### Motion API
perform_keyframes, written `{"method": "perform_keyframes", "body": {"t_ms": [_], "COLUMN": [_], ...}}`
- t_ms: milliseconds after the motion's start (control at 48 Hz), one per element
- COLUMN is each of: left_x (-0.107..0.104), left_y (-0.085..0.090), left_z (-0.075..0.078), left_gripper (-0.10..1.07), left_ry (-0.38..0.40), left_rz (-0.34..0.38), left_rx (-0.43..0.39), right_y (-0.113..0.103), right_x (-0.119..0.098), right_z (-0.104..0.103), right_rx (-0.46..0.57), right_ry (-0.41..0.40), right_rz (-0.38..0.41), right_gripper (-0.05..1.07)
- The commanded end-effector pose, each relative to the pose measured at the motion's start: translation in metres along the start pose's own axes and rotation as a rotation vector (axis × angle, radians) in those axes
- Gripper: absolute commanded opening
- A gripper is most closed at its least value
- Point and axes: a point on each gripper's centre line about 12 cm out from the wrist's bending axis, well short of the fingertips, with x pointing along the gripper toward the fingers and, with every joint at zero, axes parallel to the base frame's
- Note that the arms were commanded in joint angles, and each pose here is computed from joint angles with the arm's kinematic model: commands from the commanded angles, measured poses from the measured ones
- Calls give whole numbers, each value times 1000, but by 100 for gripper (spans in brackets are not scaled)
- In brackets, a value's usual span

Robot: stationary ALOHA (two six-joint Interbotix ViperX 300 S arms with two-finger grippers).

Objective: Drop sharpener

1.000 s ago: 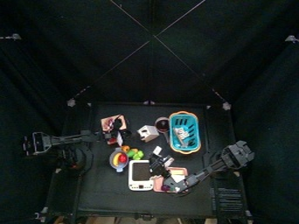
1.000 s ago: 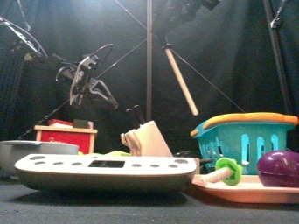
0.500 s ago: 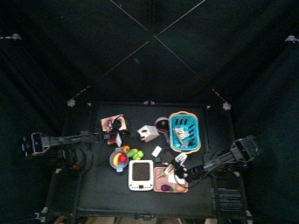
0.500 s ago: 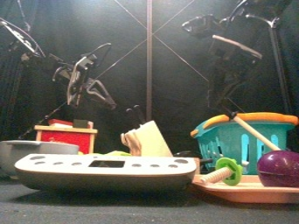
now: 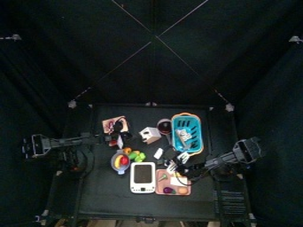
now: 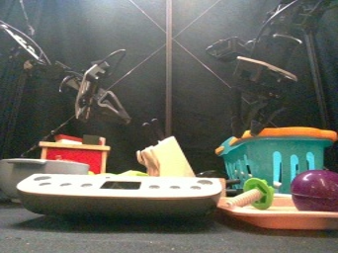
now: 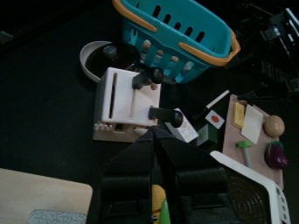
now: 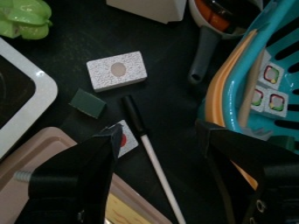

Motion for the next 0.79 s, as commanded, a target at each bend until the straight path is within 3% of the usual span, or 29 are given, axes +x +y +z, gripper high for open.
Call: {"method": "perform_keyframes", "body": {"t_ms": [0, 771], "left_x": [-1, -1], "left_y": [-1, -1], "left_z": [6, 6], "left_gripper": [44, 44], "left_ry": [-21, -20], "left_rz": [-7, -6], "left_rx": [4, 4], "right_y": [1, 6], "right_x": [-7, 1], "right_z": [8, -4], "right_rx": [22, 37], "right_ry": [-16, 53], "right_rz": [27, 9], "right_gripper": [97, 97]}}
